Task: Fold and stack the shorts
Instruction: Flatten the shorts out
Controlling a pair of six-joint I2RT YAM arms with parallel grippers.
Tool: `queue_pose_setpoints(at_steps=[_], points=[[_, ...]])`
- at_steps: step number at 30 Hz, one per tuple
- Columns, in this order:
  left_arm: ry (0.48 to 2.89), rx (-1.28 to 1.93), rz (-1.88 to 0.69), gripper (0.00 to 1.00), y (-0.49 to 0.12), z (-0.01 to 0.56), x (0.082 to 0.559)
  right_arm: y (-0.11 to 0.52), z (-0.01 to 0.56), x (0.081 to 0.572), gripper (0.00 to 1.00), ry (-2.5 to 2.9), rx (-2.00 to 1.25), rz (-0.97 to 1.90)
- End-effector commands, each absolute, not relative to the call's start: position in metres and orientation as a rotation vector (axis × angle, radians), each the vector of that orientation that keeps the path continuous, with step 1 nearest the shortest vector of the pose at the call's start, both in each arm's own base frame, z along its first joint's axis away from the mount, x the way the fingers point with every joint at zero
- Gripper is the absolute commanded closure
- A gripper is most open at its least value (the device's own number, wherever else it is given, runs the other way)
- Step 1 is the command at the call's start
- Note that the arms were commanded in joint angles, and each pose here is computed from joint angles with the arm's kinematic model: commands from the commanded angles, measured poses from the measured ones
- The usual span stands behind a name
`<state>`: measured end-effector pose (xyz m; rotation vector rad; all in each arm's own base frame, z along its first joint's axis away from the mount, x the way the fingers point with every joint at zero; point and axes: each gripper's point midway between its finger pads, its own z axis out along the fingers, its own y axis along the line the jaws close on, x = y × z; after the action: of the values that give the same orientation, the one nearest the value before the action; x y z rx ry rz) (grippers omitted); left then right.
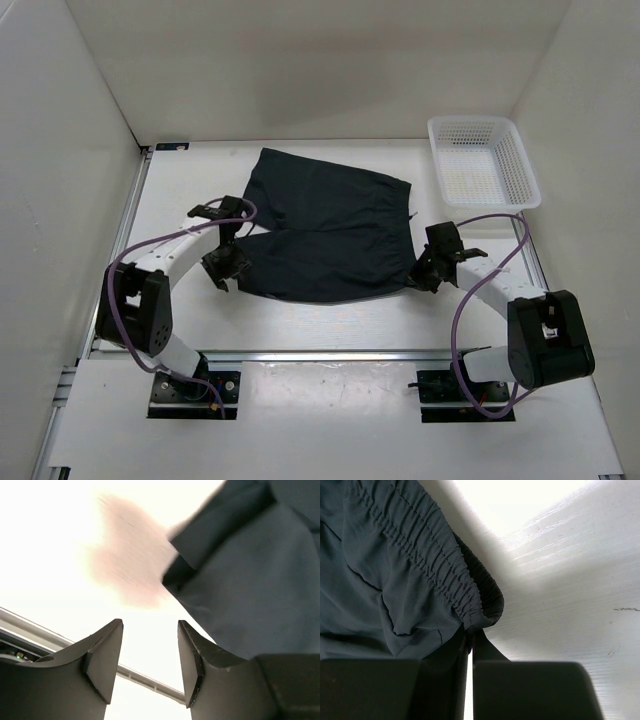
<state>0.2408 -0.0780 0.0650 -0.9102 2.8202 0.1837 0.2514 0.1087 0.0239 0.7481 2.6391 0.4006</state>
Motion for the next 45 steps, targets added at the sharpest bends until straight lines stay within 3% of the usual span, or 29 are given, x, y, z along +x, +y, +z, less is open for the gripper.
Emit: queue_pose_setpoints(at_steps=[1, 11, 20, 29, 40, 43, 44, 45], points=[[2.758, -0.934, 0.045, 0.41, -0.080, 0.063, 0.258, 0.111, 0.030, 0.259, 1.00, 2.636, 0.721, 0.417], [2.796, -0.814, -0.027, 0.52, -0.097, 0.055, 0.294, 0.110, 0.029, 0.257, 1.00, 2.636, 0.721, 0.417], [2.788, -0.782, -0.054, 0.90, -0.100, 0.062, 0.299, 0.110, 0.029, 0.257, 1.00, 2.636, 0.721, 0.417], [2.751, -0.773, -0.101, 0.90, -0.103, 0.077, 0.306, 0.110, 0.029, 0.257, 1.00, 2.636, 0.721, 0.417], [2.764, -0.702, -0.094, 0.90, -0.117, 0.100, 0.358, 0.110, 0.029, 0.257, 1.00, 2.636, 0.721, 0.417], [2.820, -0.695, -0.032, 0.73, -0.117, 0.087, 0.368, 0.110, 0.029, 0.257, 1.00, 2.634, 0.734, 0.419], [2.808, -0.677, -0.043, 0.63, -0.119, 0.094, 0.376, 0.110, 0.029, 0.257, 1.00, 2.634, 0.734, 0.419], [2.808, -0.664, -0.043, 0.44, -0.120, 0.094, 0.379, 0.110, 0.029, 0.255, 1.00, 2.642, 0.736, 0.414]])
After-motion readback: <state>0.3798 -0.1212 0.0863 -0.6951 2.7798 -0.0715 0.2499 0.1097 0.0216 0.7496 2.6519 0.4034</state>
